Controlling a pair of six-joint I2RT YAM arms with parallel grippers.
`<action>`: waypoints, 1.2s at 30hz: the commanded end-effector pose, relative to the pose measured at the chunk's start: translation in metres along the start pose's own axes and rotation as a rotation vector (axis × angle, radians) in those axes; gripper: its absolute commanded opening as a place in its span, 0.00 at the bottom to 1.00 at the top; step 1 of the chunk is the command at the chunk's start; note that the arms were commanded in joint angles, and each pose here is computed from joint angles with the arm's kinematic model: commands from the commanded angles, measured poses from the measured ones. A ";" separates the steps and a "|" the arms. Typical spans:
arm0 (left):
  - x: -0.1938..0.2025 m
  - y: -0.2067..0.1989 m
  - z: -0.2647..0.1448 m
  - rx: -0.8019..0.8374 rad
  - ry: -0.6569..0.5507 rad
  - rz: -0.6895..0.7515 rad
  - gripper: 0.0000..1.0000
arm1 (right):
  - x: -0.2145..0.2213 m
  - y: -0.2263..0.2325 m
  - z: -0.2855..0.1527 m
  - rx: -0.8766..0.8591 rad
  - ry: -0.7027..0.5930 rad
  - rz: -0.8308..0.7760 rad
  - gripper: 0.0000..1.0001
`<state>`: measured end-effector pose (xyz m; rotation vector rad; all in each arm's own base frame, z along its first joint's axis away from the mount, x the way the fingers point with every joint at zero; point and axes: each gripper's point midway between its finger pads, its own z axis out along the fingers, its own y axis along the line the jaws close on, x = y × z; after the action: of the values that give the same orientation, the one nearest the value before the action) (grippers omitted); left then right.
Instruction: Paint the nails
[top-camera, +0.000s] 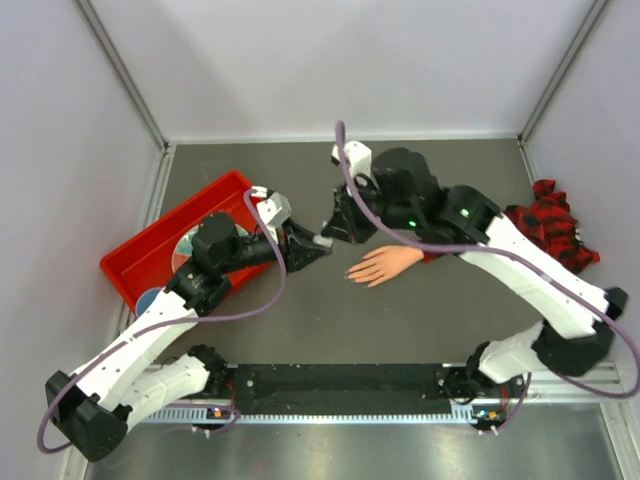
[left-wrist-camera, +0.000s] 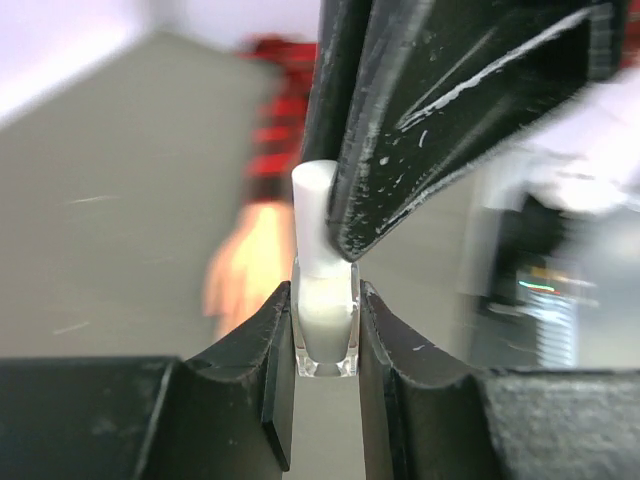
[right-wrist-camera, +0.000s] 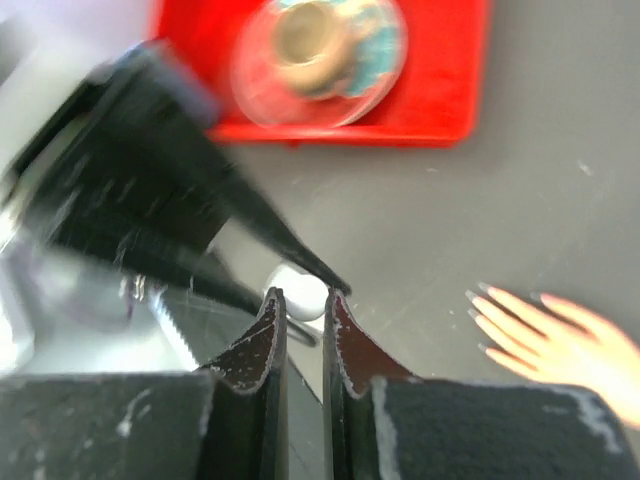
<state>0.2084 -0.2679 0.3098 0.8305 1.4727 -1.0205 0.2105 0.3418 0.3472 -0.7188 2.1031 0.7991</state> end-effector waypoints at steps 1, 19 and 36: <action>-0.053 -0.119 -0.040 0.617 -0.099 0.024 0.00 | 0.013 0.065 -0.036 -0.449 -0.073 -0.329 0.00; -0.050 -0.005 -0.018 -0.062 -0.086 0.167 0.00 | -0.036 0.008 -0.043 0.003 -0.219 0.099 0.58; -0.037 0.040 0.001 -0.216 -0.095 0.252 0.00 | -0.045 -0.011 0.013 0.204 -0.135 0.220 0.34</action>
<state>0.2472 -0.2528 0.3186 0.8069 1.4296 -0.7164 0.2515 0.3537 0.3557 -0.3506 2.1542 0.6972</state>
